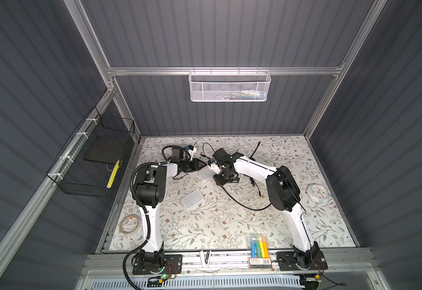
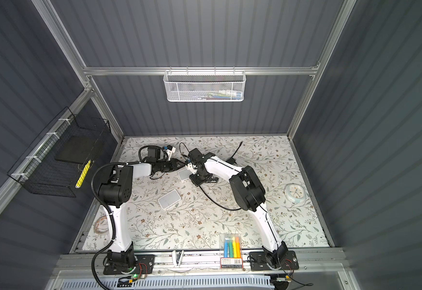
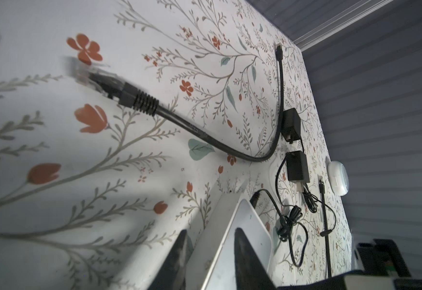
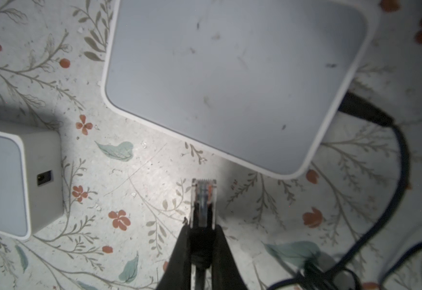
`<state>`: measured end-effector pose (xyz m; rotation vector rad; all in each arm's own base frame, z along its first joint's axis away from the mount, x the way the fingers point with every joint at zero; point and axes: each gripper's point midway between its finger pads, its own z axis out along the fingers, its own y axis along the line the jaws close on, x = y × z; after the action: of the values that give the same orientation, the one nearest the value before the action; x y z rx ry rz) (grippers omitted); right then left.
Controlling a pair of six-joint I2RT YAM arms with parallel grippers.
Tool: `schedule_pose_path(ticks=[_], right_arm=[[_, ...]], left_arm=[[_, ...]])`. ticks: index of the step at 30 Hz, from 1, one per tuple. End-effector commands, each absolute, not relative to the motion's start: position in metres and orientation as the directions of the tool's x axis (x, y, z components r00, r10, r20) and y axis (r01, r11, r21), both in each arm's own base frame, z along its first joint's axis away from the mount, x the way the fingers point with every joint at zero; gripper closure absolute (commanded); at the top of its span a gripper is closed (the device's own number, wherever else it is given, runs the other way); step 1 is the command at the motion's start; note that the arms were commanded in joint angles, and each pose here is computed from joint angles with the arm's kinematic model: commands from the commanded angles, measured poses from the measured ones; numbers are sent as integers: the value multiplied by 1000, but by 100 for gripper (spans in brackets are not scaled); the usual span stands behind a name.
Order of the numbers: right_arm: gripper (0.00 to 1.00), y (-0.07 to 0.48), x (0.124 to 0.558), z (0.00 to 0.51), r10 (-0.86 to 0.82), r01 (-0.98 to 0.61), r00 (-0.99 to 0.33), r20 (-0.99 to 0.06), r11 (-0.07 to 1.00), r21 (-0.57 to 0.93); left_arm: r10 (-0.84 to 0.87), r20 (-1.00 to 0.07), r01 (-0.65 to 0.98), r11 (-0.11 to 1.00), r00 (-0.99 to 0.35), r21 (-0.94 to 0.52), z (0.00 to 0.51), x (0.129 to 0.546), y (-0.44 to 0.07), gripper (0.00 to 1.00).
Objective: Insert the plug into the switch port
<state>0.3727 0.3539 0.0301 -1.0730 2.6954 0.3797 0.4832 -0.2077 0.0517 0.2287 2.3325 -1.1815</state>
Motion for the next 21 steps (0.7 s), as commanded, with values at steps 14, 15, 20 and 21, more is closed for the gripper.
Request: schedule_pose_path(ticks=[14,15,20,21], right_arm=[[100,341,384,16,-652,-679,-728,-210,727,99],[100,341,385,15,-653,-679,-729,-206,728,95],[100,340,387,12,-661,-682,-725,-191,728,70],[100,339,387,12,-664,-683,-724,-187,727,63]], left_arm=[[2,-477,402,542,-879,-738,38,471,-228,70],[2,-477,402,541,-879,-739,38,470,-228,70],[7,-471,399,543,-882,-739,39,466,-231,70],[6,-470,398,543,-883,-740,39,465,-230,70]])
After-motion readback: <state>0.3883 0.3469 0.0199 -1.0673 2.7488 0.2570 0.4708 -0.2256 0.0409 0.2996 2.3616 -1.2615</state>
